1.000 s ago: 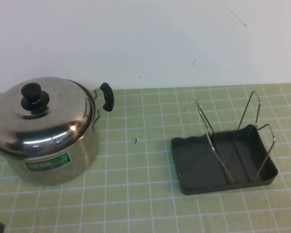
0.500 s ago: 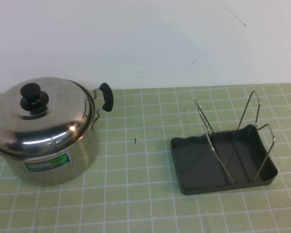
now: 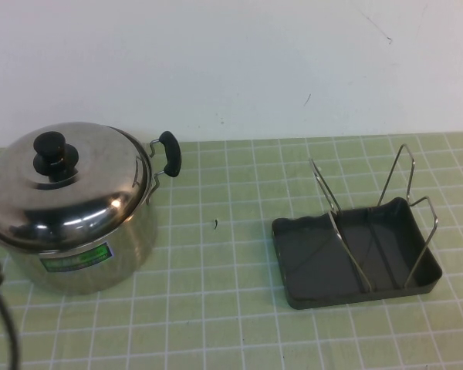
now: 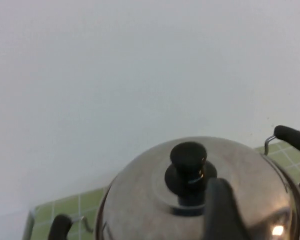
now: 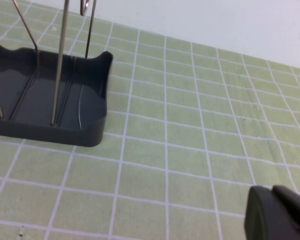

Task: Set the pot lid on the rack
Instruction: Open the pot

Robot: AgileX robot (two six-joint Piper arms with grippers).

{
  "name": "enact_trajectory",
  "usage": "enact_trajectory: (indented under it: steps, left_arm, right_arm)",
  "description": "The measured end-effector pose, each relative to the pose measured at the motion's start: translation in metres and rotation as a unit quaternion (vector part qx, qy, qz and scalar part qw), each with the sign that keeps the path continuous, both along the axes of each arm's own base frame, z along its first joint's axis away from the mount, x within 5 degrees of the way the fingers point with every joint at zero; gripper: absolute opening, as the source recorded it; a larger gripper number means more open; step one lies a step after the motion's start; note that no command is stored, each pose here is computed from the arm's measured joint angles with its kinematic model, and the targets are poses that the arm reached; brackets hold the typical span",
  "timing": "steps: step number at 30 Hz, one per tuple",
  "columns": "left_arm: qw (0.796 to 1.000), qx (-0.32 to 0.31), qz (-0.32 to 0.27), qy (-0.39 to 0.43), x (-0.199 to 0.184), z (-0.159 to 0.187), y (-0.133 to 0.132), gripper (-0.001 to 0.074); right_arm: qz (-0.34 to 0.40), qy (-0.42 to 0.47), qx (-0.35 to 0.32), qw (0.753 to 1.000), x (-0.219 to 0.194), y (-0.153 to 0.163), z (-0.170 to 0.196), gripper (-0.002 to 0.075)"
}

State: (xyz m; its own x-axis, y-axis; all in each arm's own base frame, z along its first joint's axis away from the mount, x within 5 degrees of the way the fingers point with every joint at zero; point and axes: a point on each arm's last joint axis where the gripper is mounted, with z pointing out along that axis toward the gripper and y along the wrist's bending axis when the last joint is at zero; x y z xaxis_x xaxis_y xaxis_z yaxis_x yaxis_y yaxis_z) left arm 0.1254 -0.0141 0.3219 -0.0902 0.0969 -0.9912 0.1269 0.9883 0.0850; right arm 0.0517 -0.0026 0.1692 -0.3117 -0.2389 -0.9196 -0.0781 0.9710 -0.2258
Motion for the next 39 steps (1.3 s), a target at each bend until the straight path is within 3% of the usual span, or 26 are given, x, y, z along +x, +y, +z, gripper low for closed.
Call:
enact_trajectory:
  steps: [4,6,11,24,31,35,39]
  left_arm:
    - [0.999,-0.004,-0.020,-0.029,0.033,-0.004,-0.012,0.0499]
    - [0.998,-0.031,-0.020,-0.048,0.048,-0.005,-0.016,0.0602]
    - [0.994,-0.076,0.003,-0.080,0.085,-0.017,-0.018,0.0676]
    - [0.996,-0.061,0.050,-0.031,0.167,-0.076,-0.025,0.0650]
    - [0.995,-0.081,0.058,-0.020,0.184,-0.089,-0.027,0.0636]
    - [0.992,-0.104,0.071,-0.011,0.187,-0.095,-0.026,0.0558]
    - [0.989,-0.123,0.079,-0.002,0.189,-0.100,-0.025,0.0380]
  right_arm:
    - [0.000,0.000,0.000,1.000,0.000,0.000,0.000,-0.0001]
    - [0.000,0.000,0.000,1.000,0.000,0.000,0.000,-0.0001]
    - [0.000,0.000,0.000,1.000,0.000,0.000,0.000,-0.0001]
    - [0.000,0.001,0.000,1.000,0.000,0.000,0.000,-0.0001]
    - [0.000,0.000,0.000,1.000,0.000,0.000,0.000,-0.0001]
    - [0.000,0.000,0.000,1.000,0.000,0.000,0.000,-0.0001]
    - [0.000,0.001,0.000,1.000,0.000,0.000,0.000,-0.0001]
